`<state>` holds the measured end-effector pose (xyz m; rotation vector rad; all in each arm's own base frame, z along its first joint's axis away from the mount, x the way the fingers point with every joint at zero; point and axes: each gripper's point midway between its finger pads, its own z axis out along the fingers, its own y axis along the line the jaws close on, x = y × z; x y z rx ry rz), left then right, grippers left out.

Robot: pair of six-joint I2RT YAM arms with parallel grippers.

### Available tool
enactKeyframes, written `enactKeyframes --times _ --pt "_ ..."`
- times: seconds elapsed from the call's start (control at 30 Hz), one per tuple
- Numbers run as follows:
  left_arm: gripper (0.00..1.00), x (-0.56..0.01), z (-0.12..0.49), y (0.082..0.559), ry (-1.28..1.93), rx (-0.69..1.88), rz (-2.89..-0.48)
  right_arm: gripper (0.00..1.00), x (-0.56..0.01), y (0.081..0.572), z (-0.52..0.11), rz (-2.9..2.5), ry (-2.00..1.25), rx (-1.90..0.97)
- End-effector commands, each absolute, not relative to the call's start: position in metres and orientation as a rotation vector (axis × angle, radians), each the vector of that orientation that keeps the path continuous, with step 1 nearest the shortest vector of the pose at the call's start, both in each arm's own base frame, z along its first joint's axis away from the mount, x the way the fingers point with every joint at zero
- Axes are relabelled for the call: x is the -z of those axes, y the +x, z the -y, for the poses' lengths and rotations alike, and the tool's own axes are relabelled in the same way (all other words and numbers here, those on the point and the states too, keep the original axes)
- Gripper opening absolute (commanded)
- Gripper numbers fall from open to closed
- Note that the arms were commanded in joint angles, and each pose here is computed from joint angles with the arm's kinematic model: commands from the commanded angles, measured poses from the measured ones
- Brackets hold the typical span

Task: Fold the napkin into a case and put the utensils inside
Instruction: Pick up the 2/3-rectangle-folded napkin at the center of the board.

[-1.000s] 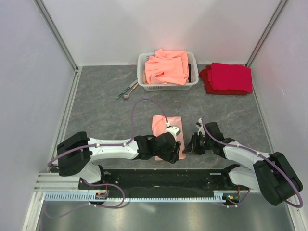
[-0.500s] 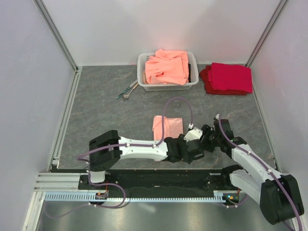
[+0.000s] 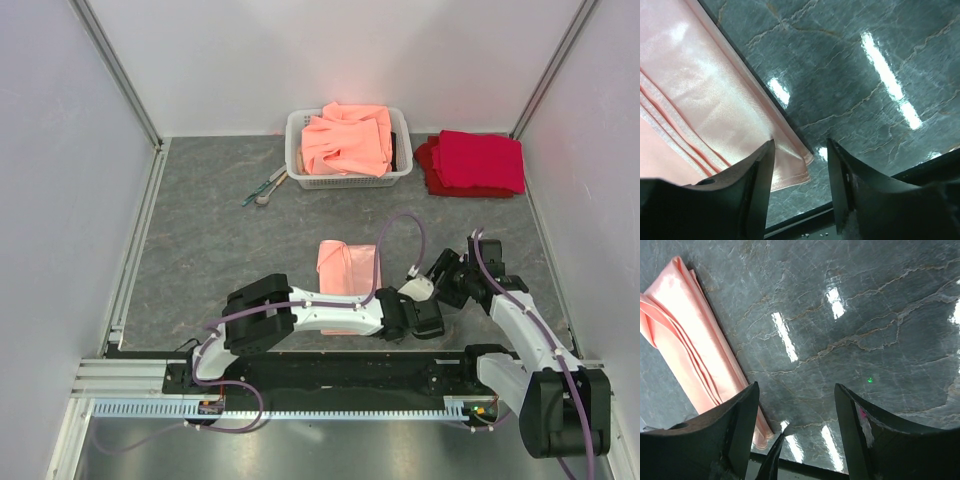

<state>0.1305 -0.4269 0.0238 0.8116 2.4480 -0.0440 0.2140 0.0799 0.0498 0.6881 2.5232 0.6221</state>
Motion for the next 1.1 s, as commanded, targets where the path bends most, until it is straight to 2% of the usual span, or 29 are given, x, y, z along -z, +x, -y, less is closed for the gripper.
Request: enactKeyframes --times 0.0,0.1,0.2,0.23,0.33,0.43,0.53,0.7,0.83,1.07 --pt "0.51 -0.024 0.426 0.132 0.758 -0.009 -2.459 0.70 -0.064 0.222 -0.080 -2.500 0.621 -0.627" --pt "0.45 -0.021 0.426 0.130 0.770 -0.015 -2.473 0.71 -0.064 0.224 -0.082 -2.498 0.605 -0.643" --pt "0.28 -0.023 0.425 0.130 0.764 -0.011 -2.473 0.71 -0.061 0.223 -0.093 -2.513 0.557 -0.726" --pt "0.14 -0.028 0.424 0.131 0.758 -0.001 -2.468 0.71 -0.060 0.222 -0.096 -2.520 0.544 -0.752" --pt "0.05 -0.046 0.417 0.132 0.736 0.023 -2.449 0.75 -0.062 0.223 -0.109 -2.498 0.472 -0.863" --pt "0.02 -0.067 0.405 0.130 0.705 0.085 -2.446 0.87 -0.069 0.225 -0.116 -2.443 0.415 -0.927" --pt "0.02 -0.076 0.393 0.127 0.689 0.137 -2.455 0.94 -0.078 0.228 -0.130 -2.402 0.348 -1.007" --pt "0.02 -0.092 0.383 0.123 0.642 0.255 -2.458 0.94 -0.075 0.231 -0.163 -2.417 0.269 -1.092" --pt "0.02 -0.090 0.378 0.123 0.625 0.257 -2.471 0.90 -0.073 0.236 -0.184 -2.420 0.281 -1.175" --pt "0.02 -0.094 0.380 0.122 0.628 0.278 -2.471 0.78 -0.060 0.228 -0.207 -2.463 0.270 -1.221"
